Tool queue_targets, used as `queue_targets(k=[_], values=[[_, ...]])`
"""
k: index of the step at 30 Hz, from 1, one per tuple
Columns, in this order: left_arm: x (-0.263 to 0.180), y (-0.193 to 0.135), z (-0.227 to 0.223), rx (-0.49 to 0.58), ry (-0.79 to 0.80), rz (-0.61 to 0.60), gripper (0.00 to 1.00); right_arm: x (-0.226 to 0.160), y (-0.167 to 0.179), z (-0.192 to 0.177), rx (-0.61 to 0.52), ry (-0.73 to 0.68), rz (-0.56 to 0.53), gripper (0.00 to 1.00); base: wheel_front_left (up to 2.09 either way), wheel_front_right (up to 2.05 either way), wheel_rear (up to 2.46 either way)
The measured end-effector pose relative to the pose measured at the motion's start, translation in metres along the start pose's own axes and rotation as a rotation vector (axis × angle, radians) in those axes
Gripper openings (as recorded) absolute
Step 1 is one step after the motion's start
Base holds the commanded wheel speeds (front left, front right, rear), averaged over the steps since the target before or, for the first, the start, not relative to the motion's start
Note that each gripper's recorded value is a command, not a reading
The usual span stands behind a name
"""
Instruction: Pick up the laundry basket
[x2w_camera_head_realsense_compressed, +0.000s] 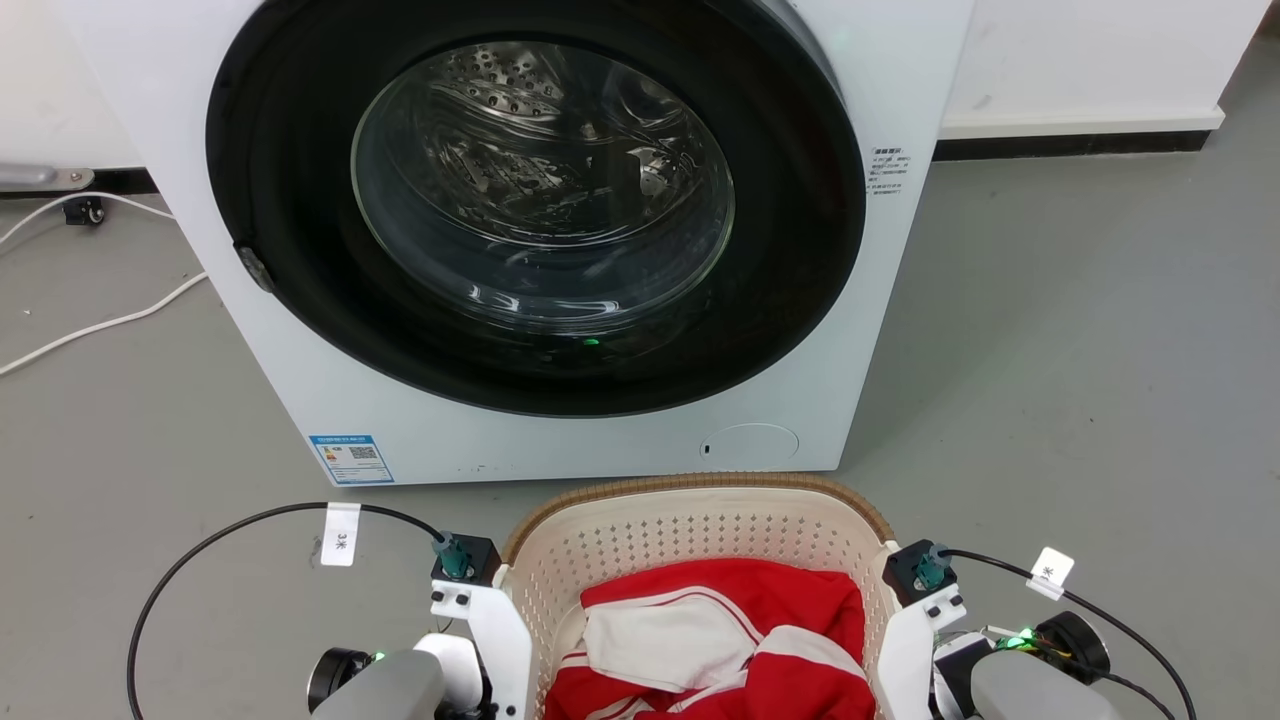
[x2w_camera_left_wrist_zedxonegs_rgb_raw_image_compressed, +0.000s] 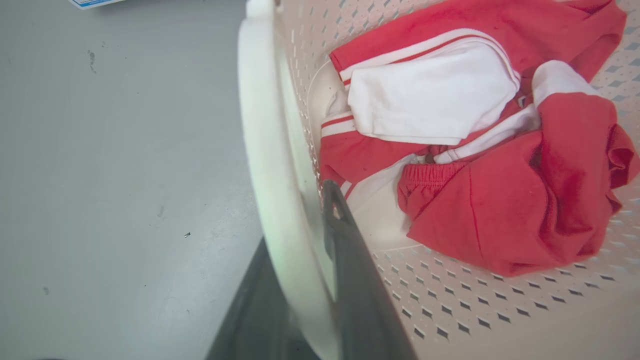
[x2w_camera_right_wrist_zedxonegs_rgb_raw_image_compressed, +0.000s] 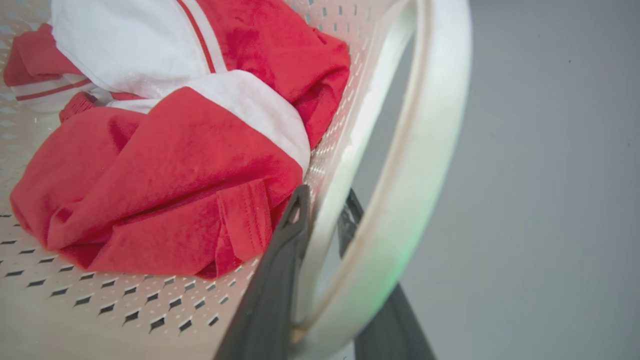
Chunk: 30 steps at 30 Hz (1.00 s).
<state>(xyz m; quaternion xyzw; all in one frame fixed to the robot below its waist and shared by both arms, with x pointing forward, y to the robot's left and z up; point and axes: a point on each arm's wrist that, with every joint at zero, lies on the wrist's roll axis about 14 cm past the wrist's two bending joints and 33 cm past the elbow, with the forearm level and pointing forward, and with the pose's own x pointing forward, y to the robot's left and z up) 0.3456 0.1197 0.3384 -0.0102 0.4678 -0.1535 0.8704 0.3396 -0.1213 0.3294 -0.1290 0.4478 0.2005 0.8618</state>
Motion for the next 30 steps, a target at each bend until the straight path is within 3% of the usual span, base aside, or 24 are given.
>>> queue_targets(k=[30], values=[[0.0010, -0.0001, 0.0014, 0.000, -0.003, -0.003, 0.00, 0.0007, -0.0003, -0.0003, 0.003, 0.003, 0.004, 0.00, 0.00, 0.00, 0.00]])
